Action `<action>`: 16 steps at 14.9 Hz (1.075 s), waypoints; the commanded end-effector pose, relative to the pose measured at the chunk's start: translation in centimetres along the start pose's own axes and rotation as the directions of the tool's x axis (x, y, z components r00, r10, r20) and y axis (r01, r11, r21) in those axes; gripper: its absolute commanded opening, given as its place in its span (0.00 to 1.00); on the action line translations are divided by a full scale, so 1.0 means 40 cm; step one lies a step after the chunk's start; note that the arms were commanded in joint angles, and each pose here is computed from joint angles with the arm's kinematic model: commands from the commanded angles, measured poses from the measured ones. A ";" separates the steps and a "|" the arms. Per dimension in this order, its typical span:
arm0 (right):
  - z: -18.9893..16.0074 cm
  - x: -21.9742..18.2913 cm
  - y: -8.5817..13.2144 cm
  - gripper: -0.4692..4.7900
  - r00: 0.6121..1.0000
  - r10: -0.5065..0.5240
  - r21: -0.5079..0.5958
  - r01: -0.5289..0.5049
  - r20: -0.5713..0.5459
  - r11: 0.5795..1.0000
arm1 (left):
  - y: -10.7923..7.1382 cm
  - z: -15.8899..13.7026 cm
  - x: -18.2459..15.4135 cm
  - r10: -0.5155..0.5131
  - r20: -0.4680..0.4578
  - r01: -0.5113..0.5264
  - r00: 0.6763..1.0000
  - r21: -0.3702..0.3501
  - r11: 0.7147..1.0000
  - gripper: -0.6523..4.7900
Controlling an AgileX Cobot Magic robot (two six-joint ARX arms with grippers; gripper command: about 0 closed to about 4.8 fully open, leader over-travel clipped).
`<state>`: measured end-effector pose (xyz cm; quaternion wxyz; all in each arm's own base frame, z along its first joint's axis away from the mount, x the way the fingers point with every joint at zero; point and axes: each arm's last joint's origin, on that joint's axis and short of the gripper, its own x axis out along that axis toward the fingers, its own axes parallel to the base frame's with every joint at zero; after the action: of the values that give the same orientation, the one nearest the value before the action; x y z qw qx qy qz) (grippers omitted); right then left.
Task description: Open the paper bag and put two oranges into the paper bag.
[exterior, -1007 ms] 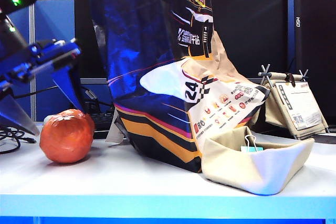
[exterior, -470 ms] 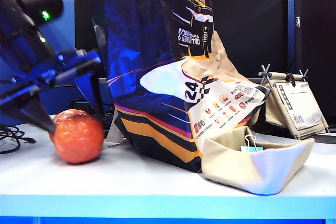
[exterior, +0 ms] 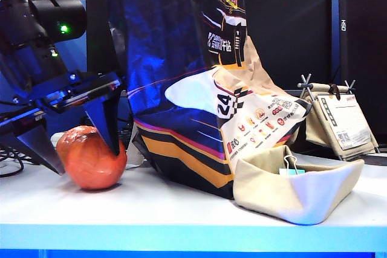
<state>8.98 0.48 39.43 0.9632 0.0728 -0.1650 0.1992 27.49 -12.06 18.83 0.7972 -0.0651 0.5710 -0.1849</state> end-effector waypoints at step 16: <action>0.007 0.000 0.002 0.65 1.000 0.005 -0.005 -0.005 0.015 1.000 | 0.004 0.041 0.051 -0.001 0.116 -0.002 0.993 0.024 1.000 0.47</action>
<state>8.99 0.48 39.43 0.9633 0.0727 -0.1647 0.1992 29.47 -12.83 17.60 0.8255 -0.0666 0.5270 -0.1908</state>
